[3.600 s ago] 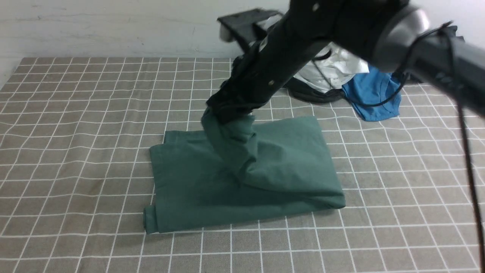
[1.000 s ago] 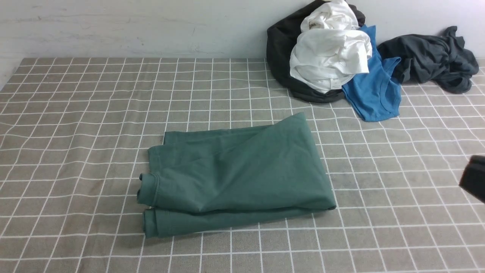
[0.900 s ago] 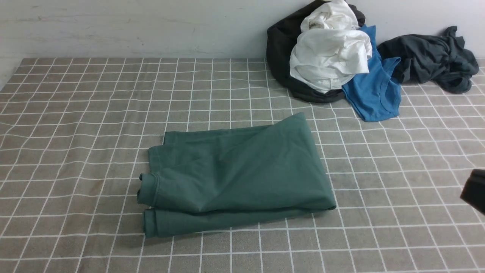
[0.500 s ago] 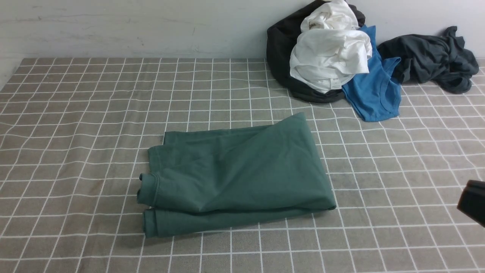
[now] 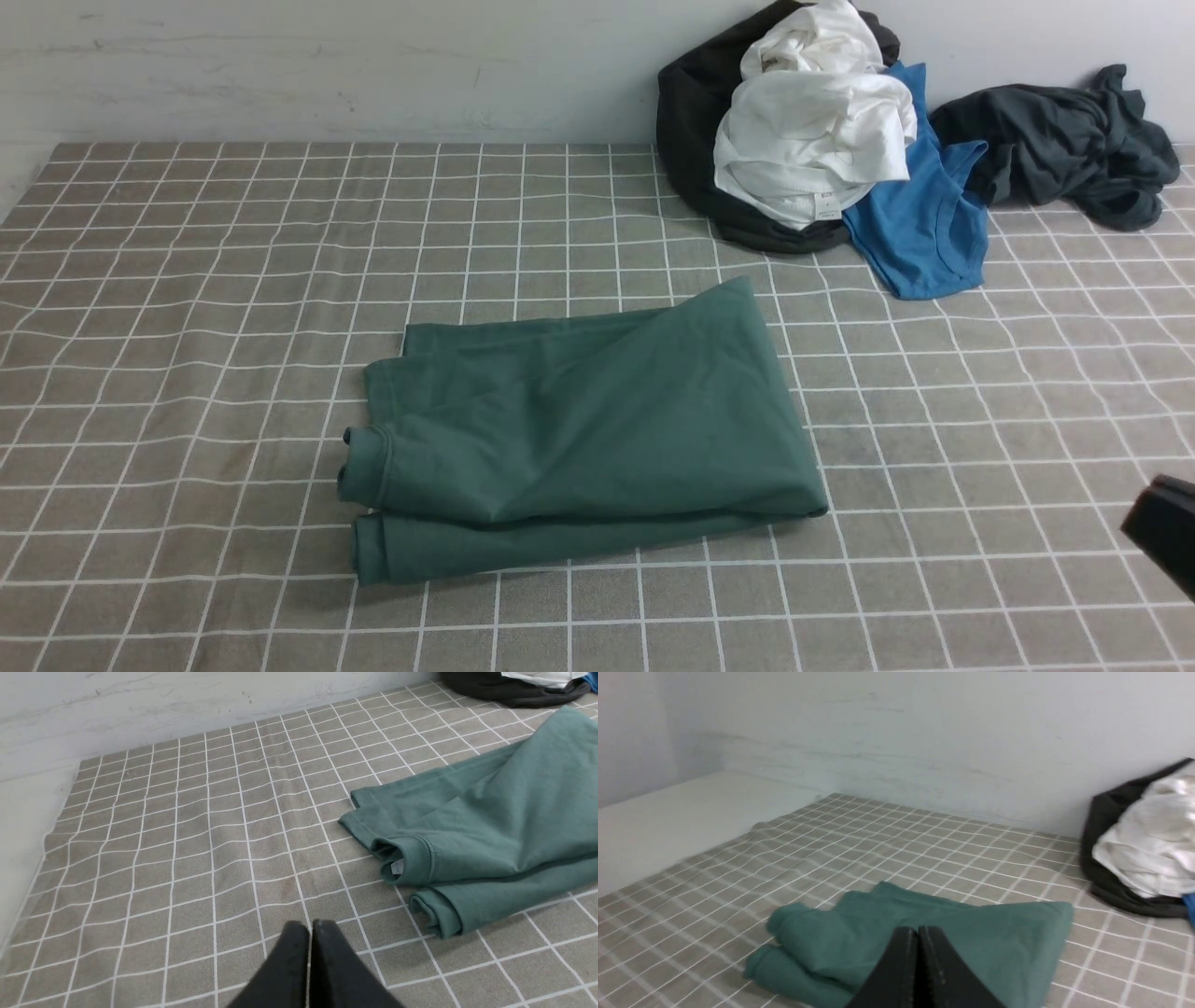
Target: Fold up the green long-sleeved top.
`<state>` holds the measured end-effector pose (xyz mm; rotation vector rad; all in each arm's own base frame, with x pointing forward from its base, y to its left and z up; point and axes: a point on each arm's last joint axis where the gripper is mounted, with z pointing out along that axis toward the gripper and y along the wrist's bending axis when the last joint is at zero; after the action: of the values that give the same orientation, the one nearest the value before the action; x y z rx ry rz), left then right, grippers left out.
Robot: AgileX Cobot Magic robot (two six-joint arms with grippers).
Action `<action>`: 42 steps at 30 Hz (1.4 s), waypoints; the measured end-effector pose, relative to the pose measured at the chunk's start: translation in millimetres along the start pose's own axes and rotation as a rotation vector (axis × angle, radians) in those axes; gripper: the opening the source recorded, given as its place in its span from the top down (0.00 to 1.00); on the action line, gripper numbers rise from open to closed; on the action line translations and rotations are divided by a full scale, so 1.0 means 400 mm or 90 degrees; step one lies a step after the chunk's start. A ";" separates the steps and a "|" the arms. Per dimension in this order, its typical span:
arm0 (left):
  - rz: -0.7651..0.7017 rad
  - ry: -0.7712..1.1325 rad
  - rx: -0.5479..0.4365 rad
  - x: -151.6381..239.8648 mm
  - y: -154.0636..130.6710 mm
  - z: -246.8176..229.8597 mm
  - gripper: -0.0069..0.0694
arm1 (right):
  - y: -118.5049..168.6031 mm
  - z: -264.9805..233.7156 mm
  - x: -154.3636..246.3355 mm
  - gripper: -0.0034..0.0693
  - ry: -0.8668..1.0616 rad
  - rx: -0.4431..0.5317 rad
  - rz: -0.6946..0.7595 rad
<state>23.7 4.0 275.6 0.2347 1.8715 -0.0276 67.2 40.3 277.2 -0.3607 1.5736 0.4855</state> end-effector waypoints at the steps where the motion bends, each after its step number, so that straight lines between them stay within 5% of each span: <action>1: 0.000 0.000 0.000 0.000 0.000 0.000 0.92 | -0.011 -0.006 0.020 0.96 -0.006 0.031 0.013; 5: 0.000 0.000 0.000 0.000 0.000 0.000 0.92 | -0.048 -0.028 0.095 0.96 -0.011 0.148 0.045; 7: 0.000 0.000 0.000 0.000 0.000 0.000 0.92 | -0.077 -0.046 0.152 0.96 -0.014 0.259 0.048; 11: 0.000 0.000 0.000 0.000 0.000 0.000 0.92 | -0.094 -0.066 0.198 0.96 -0.026 0.347 0.034; 42: 0.000 0.005 0.000 0.002 0.000 0.000 0.92 | -0.100 -0.077 0.232 0.96 0.059 0.387 0.060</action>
<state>23.5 4.2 275.0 0.2349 1.8788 -0.0265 55.1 -4.0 182.1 0.1591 1.7461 0.0454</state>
